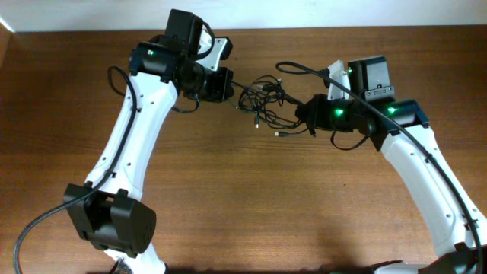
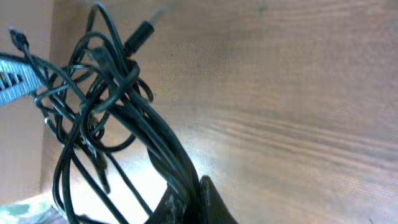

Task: Untangle cables

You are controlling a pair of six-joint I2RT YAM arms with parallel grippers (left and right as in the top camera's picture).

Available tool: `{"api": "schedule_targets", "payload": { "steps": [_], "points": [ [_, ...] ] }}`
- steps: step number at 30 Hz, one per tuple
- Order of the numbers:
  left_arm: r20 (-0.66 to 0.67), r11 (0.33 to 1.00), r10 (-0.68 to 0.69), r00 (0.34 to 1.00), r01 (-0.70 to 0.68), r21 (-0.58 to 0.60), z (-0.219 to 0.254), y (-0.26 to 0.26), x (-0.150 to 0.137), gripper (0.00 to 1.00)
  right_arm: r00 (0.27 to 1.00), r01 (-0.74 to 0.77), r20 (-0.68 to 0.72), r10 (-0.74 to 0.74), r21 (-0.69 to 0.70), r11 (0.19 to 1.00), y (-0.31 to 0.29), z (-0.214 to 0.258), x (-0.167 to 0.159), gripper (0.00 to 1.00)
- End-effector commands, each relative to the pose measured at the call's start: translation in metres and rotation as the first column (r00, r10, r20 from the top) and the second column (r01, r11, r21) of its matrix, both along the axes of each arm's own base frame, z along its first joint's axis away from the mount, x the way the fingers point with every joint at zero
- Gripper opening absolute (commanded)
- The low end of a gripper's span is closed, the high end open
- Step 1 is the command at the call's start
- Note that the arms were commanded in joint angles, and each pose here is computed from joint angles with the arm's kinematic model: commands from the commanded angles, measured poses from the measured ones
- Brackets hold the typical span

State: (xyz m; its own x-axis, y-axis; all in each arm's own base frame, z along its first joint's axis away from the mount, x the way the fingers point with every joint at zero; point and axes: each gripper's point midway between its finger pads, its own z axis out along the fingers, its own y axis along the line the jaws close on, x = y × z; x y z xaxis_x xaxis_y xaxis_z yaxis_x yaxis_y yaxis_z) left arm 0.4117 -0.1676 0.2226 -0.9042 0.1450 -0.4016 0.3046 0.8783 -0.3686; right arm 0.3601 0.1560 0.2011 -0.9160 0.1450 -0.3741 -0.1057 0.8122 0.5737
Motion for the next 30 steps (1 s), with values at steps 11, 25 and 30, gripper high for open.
{"api": "schedule_targets", "payload": {
  "steps": [11, 25, 30],
  "points": [
    [0.362, 0.814, 0.346, 0.865, -0.469, 0.342, 0.068, 0.146, 0.046, 0.0, 0.944, 0.327, 0.103, -0.312, -0.402, 0.855, -0.133, 0.048, -0.001, 0.04],
    [0.155, 0.997, 0.079, 0.985, -0.081, 0.008, 0.072, 0.041, 0.002, 0.0, 0.973, 0.227, 0.077, -0.217, -0.159, 0.961, -0.088, 0.064, 0.005, 0.04],
    [-0.002, 0.946, 0.173, 0.985, -0.166, 0.278, 0.006, 0.087, 0.006, 0.0, 0.963, 0.218, 0.19, -0.192, -0.122, 0.968, -0.084, 0.084, 0.024, 0.04]
  ]
}}
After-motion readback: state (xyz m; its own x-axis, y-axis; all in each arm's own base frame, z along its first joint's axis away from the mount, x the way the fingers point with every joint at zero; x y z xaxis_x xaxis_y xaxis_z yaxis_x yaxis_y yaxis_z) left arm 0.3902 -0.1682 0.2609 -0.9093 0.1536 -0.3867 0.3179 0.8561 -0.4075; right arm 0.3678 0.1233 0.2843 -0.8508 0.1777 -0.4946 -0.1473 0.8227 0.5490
